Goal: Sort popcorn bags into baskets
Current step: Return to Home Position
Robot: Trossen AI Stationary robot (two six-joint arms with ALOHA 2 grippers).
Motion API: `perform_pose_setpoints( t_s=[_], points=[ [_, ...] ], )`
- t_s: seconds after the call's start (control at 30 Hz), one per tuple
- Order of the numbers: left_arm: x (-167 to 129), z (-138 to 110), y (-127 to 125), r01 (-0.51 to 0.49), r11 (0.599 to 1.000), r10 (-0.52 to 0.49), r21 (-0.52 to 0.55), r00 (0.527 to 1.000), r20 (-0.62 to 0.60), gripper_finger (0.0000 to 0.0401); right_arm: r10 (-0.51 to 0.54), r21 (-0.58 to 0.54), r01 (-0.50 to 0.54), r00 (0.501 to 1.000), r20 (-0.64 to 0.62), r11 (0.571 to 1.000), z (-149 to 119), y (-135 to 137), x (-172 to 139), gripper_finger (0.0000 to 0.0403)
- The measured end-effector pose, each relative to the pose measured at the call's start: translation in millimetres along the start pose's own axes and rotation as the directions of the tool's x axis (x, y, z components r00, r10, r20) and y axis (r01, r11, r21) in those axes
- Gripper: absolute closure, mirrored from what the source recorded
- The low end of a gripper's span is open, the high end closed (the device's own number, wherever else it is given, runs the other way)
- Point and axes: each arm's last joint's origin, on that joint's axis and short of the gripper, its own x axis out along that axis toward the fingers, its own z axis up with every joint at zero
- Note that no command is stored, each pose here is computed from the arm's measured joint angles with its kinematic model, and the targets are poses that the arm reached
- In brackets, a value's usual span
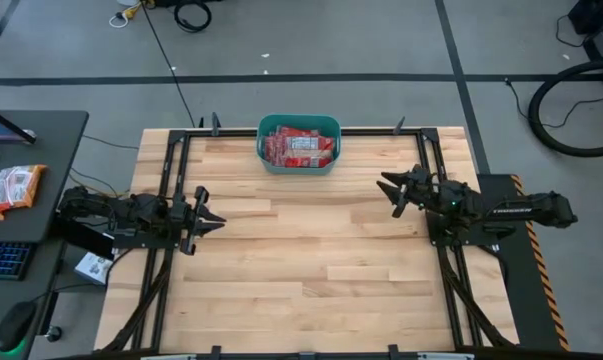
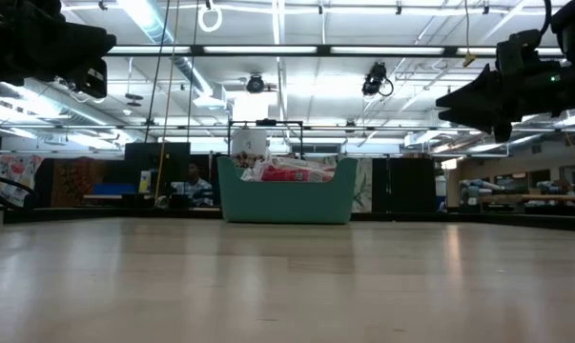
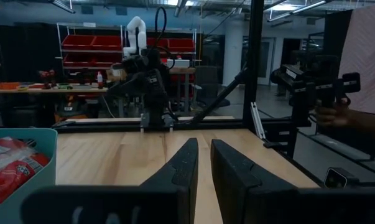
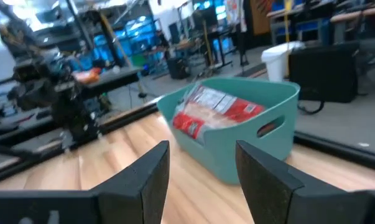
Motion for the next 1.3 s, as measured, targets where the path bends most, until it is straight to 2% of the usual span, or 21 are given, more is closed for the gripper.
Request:
perform_pose_setpoints(
  t_s=[0.23,1.3],
  points=[
    [0.0,-0.1,0.0,0.000,1.000,0.000,0.000,1.000,0.000,0.0353,0.001,0.026,-0.003,0.998,0.063,1.000,6.4,0.6,-1.5,0.0215],
    [0.0,-0.4,0.0,0.000,1.000,0.000,0.001,1.000,-0.001,0.0353,0.005,0.026,-0.007,0.998,0.061,1.000,6.3,0.7,-1.5,0.0215]
  ],
)
